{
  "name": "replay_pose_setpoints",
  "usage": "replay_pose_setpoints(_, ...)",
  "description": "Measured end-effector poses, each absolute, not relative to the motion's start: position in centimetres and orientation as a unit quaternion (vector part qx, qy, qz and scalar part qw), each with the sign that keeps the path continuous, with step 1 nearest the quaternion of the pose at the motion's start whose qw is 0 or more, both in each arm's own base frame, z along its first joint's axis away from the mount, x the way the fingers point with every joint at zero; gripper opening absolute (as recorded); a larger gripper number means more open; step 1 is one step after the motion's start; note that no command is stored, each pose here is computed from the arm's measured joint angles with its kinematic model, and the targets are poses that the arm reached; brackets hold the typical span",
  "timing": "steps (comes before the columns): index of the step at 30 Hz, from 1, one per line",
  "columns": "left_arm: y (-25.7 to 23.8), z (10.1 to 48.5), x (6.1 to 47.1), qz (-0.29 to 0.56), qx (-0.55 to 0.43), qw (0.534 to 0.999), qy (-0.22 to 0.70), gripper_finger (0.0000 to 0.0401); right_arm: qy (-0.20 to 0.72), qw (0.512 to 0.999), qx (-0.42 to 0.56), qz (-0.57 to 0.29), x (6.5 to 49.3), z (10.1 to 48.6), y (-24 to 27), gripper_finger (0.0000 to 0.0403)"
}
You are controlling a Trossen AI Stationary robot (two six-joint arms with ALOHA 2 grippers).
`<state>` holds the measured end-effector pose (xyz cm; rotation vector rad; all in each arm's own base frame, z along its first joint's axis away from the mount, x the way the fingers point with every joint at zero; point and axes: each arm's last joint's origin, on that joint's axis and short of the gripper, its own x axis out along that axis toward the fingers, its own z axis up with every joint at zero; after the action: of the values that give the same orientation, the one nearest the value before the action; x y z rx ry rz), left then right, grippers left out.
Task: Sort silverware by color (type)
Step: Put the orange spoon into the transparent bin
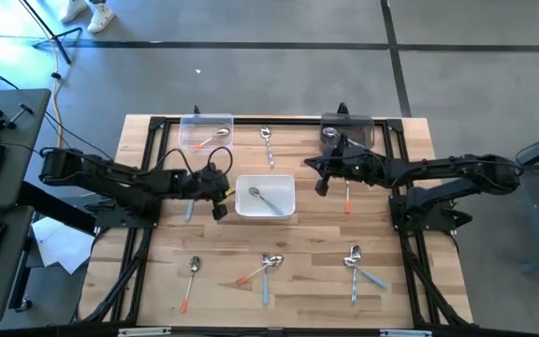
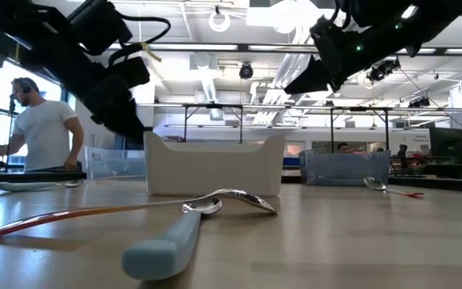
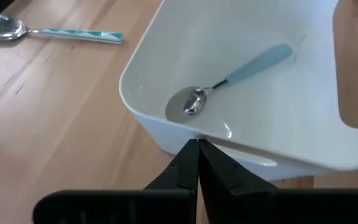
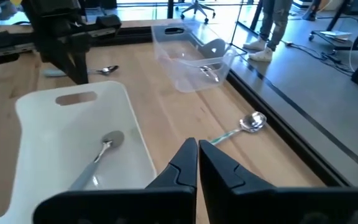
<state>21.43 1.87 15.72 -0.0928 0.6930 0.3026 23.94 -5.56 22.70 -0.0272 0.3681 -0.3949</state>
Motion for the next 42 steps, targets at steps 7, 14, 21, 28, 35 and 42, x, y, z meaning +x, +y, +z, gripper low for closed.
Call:
replay_pose_setpoints(7, 2.9, 16.0, 21.6, 0.131, -0.06, 0.936, 0.32, 0.0, 0.182, 0.961, -0.011, -0.207, 23.7, 22.7, -6.5, 0.0)
replay_pose_setpoints(14, 3.3, 16.1, 21.1, 0.143, -0.064, 0.921, 0.356, 0.0, 0.179, 0.962, -0.026, -0.207, 23.6, 22.9, -6.5, 0.0)
replay_pose_setpoints(21, 2.9, 18.7, 20.7, 0.201, -0.069, 0.896, 0.39, 0.0, 0.144, 0.965, -0.085, -0.204, 23.7, 24.0, -6.6, 0.0)
replay_pose_setpoints(28, 2.2, 20.5, 19.9, 0.241, -0.106, 0.867, 0.423, 0.0, 0.187, 0.956, -0.064, -0.216, 23.3, 23.1, -7.2, 0.0)
replay_pose_setpoints(35, 1.3, 21.2, 20.2, 0.237, -0.126, 0.87, 0.414, 0.0024, 0.196, 0.95, -0.063, -0.234, 23.2, 22.9, -7.2, 0.0)
replay_pose_setpoints(42, -3.7, 21.1, 21.1, 0.186, -0.116, 0.898, 0.381, 0.002, 0.219, 0.944, -0.084, -0.234, 23.0, 22.6, -7.3, 0.0)
